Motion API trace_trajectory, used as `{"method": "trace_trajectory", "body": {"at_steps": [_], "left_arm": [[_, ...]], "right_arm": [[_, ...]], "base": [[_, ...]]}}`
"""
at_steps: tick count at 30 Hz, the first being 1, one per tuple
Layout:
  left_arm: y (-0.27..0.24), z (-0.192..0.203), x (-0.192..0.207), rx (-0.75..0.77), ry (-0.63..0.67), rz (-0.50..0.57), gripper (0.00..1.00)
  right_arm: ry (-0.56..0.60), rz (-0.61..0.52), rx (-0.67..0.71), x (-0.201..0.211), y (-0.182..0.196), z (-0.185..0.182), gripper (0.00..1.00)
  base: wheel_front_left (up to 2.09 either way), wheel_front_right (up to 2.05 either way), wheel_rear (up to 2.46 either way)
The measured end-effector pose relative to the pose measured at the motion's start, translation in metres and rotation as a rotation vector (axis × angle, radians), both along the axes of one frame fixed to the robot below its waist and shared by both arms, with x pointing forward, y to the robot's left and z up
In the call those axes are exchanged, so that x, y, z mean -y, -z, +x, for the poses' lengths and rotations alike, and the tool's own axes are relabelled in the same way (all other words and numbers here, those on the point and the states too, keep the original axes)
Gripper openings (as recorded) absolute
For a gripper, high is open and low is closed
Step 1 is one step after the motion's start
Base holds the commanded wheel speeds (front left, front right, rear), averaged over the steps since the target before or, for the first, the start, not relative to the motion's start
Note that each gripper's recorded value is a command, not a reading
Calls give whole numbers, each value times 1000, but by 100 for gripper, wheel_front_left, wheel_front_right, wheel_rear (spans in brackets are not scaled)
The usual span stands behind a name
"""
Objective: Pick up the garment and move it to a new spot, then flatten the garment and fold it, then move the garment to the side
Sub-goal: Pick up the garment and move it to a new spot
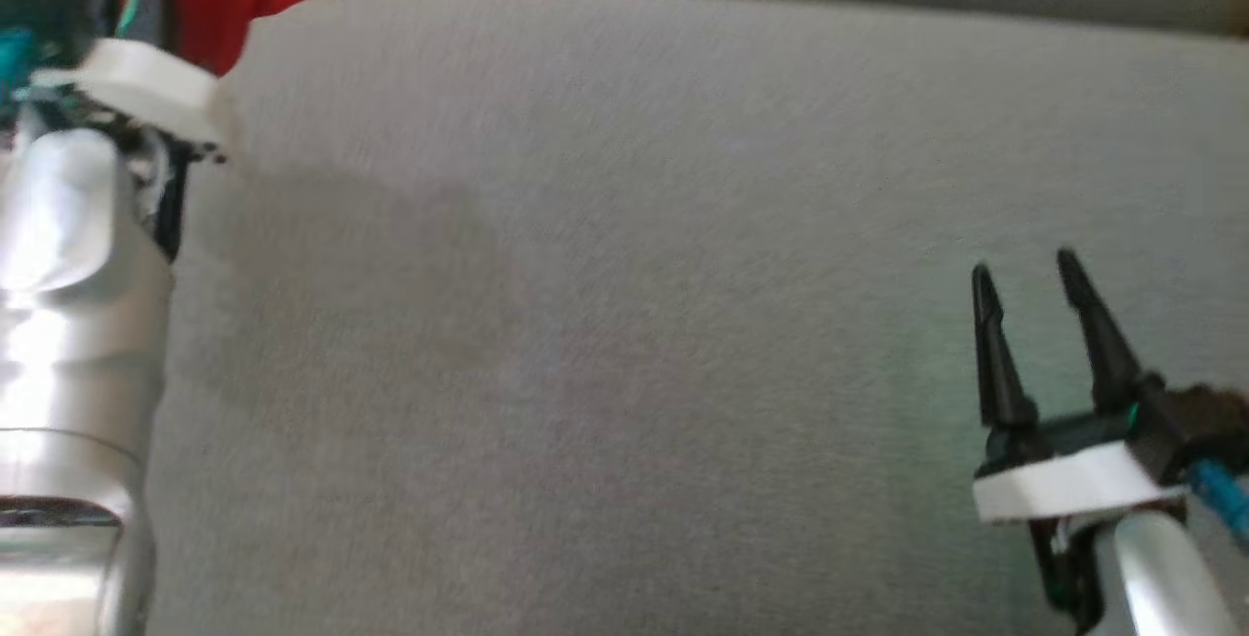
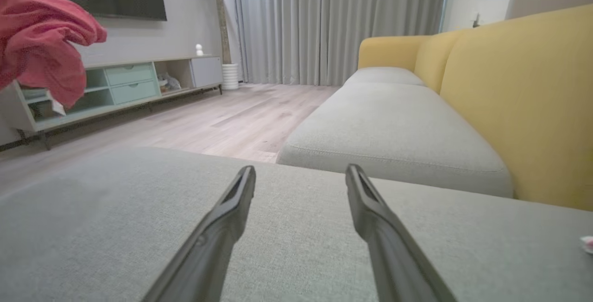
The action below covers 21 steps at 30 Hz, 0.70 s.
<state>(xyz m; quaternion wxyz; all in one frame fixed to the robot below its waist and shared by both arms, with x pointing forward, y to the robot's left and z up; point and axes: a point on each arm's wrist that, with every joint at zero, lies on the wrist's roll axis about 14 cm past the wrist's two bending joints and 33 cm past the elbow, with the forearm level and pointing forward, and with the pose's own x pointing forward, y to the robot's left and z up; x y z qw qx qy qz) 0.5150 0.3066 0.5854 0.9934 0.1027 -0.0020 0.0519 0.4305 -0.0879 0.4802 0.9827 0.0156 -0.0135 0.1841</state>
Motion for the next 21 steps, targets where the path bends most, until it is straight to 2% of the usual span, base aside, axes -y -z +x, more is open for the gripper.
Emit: {"method": "trace_trajectory", "body": {"at_steps": [4,8,11,16,18,21], "left_arm": [[-51,5,62,123,154,33,0],[-85,11,138,206,335,10,0],[-88,13,203,217,476,-47,0],[-42,-3,310,114,700,-105,0],[5,-20,360,-9,801,-125,0],[57,-33,387,-134,861,-129,0]], "right_arm": [[58,11,23,17,-16,-28,100],[141,24,63,42,-32,-48,100],[220,30,90,67,-42,-63,100],[363,39,109,110,-48,-90,100],[425,36,102,127,-46,-105,100],[468,38,84,138,-42,-110,100]], "base": [[0,0,0],[0,0,0],[0,0,0],[0,0,0],[0,0,0],[0,0,0]]}}
